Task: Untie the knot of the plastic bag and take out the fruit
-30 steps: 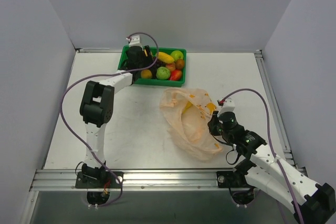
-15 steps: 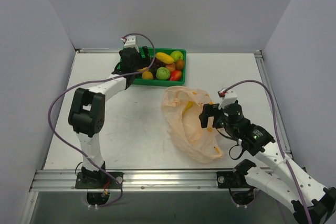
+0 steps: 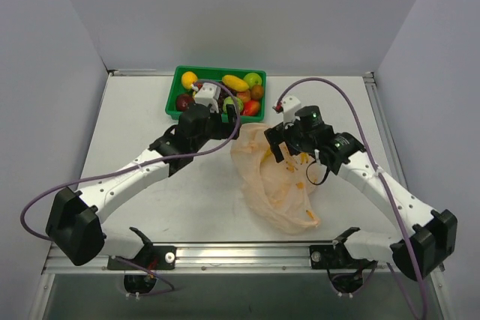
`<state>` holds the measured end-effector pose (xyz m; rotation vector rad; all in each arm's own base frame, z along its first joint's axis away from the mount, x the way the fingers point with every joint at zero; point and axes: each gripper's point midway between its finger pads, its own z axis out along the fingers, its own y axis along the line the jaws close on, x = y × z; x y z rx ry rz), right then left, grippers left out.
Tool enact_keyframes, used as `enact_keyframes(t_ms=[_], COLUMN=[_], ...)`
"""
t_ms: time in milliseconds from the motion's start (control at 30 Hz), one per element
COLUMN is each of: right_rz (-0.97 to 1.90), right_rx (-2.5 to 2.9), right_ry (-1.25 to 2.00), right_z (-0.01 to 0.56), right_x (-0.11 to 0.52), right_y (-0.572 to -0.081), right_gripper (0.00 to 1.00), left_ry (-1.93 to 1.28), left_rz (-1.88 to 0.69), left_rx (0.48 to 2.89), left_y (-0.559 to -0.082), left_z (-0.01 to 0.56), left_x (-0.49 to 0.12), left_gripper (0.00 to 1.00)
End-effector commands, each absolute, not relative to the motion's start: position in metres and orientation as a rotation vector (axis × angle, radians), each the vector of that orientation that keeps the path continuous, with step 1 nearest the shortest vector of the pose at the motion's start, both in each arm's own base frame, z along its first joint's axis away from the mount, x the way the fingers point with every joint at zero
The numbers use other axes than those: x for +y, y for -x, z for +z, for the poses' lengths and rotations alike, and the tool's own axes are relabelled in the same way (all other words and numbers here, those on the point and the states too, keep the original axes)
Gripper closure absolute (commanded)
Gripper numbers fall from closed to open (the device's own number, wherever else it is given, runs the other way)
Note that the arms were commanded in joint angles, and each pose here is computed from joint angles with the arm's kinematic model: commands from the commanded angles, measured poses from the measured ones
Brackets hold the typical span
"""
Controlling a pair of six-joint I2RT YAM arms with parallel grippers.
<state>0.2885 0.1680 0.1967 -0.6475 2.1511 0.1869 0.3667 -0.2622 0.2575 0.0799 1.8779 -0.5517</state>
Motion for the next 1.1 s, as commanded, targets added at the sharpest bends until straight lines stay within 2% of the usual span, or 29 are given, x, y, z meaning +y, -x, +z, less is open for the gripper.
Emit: enact_keyframes(t_ms=[0,100,233,433,467,533,567,600,633,667,800,867,1000,1067], right_rz=[0.215,0.206,0.173,0.262,0.267,0.283,0.286,0.279,0.250,0.241,0.218,0.177,0.158,0.171], right_rx=[2.109,2.115,2.164,2.205,2.207,2.208,2.208,2.199,2.168,2.149,2.034,1.995,1.954,1.982], right_ry=[0.860,0.885,0.896,0.973,0.968,0.959,0.933,0.921,0.897,0.885,0.765,0.750,0.701,0.680], right_z=[0.201,0.200,0.183,0.154,0.154,0.157,0.163,0.169,0.185,0.195,0.255,0.267,0.273,0.249], right_x=[0.183,0.187,0.186,0.202,0.203,0.204,0.204,0.205,0.201,0.199,0.193,0.197,0.199,0.200], right_y=[-0.302,-0.324,-0.352,-0.367,-0.368,-0.367,-0.366,-0.365,-0.363,-0.360,-0.336,-0.323,-0.297,-0.293], right_gripper=[0.00,0.00,0.00,0.01,0.05,0.33,0.52,0.86,0.97,1.00,1.00,1.00,1.00,1.00], left_ry=[-0.096,-0.150,-0.179,-0.187,-0.184,-0.166,-0.171,-0.168,-0.154,-0.124,-0.076,-0.082,-0.093,-0.096], left_rz=[-0.505,-0.488,-0.591,-0.750,-0.776,-0.794,-0.797,-0.774,-0.757,-0.733,-0.657,-0.649,-0.664,-0.641], left_rx=[2.057,2.122,2.144,2.179,2.185,2.193,2.196,2.216,2.219,2.204,2.174,2.142,2.028,2.003], left_y=[-0.325,-0.293,-0.261,-0.241,-0.237,-0.241,-0.241,-0.244,-0.247,-0.253,-0.267,-0.271,-0.270,-0.266], left_z=[0.205,0.187,0.177,0.159,0.157,0.153,0.151,0.142,0.140,0.144,0.146,0.156,0.184,0.188], left_x=[-0.254,-0.255,-0.269,-0.301,-0.307,-0.317,-0.322,-0.324,-0.325,-0.325,-0.322,-0.321,-0.312,-0.306], left_gripper=[0.02,0.02,0.03,0.03,0.03,0.03,0.03,0.02,0.03,0.03,0.03,0.02,0.03,0.03])
